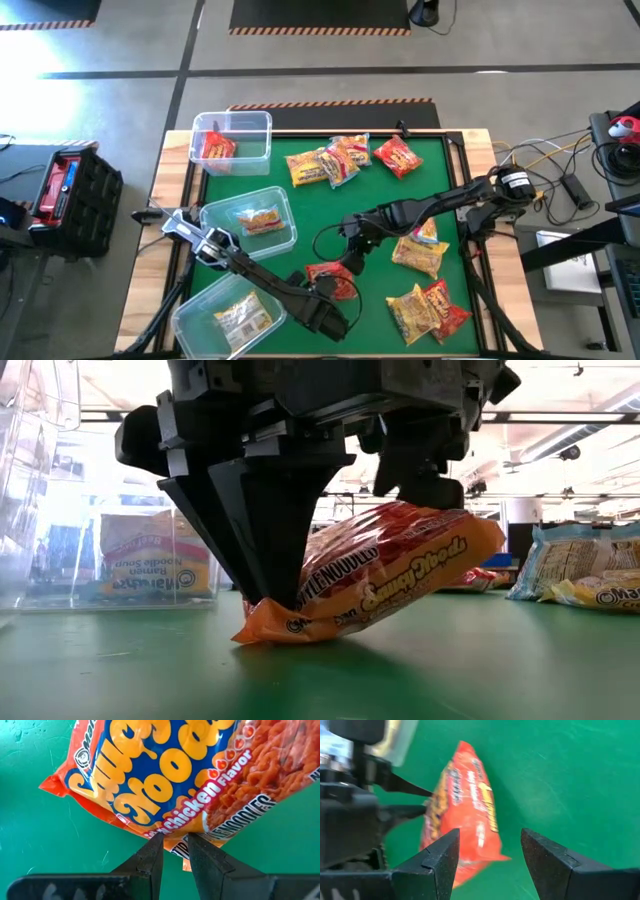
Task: Sort Maruchan noodles
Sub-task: Put the bottom left orange noodle pack into the top transparent bin
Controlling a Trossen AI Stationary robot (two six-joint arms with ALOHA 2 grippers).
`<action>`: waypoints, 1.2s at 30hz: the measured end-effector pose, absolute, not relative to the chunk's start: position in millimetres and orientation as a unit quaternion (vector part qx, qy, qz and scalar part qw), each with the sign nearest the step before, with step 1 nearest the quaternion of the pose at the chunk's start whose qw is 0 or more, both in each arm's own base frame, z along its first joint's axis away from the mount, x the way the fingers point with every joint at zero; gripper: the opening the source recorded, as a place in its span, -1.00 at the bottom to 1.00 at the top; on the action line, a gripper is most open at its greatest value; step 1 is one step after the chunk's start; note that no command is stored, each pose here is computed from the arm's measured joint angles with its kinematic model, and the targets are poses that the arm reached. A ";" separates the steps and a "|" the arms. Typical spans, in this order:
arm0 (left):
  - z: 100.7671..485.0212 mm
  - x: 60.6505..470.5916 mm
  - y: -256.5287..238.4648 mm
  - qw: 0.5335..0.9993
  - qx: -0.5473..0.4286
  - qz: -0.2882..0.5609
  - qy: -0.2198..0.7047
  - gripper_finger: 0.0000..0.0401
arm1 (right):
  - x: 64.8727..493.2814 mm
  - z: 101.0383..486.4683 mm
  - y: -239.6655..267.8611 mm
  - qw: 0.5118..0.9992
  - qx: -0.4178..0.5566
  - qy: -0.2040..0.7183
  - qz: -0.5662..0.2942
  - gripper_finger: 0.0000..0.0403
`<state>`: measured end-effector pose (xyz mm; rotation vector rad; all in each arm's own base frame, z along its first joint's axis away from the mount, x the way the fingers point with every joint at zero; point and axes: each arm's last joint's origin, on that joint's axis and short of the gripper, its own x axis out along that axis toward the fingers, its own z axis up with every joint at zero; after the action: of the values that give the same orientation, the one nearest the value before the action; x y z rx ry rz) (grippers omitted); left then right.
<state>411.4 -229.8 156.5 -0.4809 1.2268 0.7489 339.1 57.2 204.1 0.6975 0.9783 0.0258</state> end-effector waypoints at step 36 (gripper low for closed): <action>154.0 419.4 -210.4 0.725 -0.222 0.373 0.534 -0.63 | 318.9 161.9 76.0 0.807 0.420 0.416 0.018 -0.26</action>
<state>419.4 -210.4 154.0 -0.4894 1.1789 0.8240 318.9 76.0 161.9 0.8986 0.8895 0.0385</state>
